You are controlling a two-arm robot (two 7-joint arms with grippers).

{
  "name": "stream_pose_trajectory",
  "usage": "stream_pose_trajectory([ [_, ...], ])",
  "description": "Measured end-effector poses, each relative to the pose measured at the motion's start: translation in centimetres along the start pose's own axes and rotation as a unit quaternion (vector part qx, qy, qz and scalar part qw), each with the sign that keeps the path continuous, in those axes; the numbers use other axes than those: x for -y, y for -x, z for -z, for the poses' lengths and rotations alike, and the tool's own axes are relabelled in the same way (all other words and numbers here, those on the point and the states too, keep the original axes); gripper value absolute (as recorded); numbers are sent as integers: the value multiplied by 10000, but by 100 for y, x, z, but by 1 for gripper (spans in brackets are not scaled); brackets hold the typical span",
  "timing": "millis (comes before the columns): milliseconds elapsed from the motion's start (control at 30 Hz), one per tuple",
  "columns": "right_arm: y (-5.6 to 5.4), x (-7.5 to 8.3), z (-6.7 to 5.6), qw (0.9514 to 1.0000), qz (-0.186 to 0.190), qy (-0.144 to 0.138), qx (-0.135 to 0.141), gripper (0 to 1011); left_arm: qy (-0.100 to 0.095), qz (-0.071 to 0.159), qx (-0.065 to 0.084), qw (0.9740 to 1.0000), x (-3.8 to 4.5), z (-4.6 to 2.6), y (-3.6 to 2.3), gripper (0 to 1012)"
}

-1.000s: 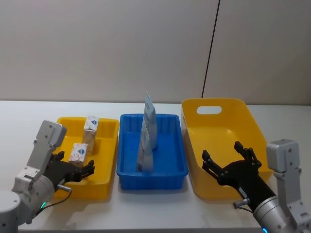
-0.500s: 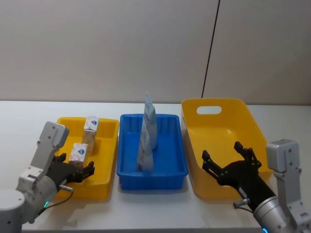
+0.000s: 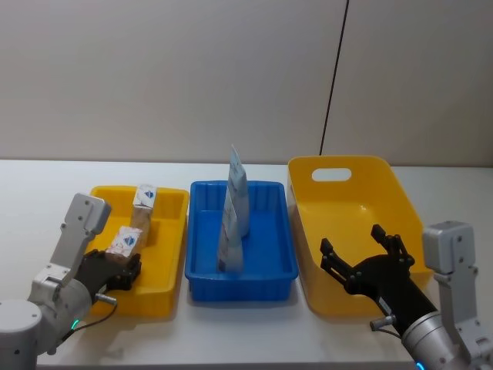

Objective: Bimanual collaborative sorting of washing and personal care products

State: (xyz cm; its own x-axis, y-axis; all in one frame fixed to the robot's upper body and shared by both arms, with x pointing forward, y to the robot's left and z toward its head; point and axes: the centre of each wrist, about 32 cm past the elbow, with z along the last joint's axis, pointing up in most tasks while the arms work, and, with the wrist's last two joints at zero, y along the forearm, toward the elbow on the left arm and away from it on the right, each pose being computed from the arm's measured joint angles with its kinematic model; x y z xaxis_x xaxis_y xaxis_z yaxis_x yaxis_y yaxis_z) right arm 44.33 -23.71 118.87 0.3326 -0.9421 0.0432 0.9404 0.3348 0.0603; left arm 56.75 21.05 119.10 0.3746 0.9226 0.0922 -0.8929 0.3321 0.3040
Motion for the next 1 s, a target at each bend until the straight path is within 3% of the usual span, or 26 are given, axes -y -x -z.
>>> stream_pose_trajectory([
  [100,0,0,0,10000,0,0,0,1000,-3,-2,-1,10000,3,1,0,436],
  [333,0,0,0,10000,0,0,0,1000,20,13,4,10000,3,0,-2,413],
  [533,0,0,0,10000,0,0,0,1000,215,106,65,9997,-25,-32,-27,413],
  [667,0,0,0,10000,0,0,0,1000,395,188,145,9989,-61,-86,-60,413],
  [1000,0,0,0,10000,0,0,0,1000,955,518,469,9930,-239,-369,-209,413],
])
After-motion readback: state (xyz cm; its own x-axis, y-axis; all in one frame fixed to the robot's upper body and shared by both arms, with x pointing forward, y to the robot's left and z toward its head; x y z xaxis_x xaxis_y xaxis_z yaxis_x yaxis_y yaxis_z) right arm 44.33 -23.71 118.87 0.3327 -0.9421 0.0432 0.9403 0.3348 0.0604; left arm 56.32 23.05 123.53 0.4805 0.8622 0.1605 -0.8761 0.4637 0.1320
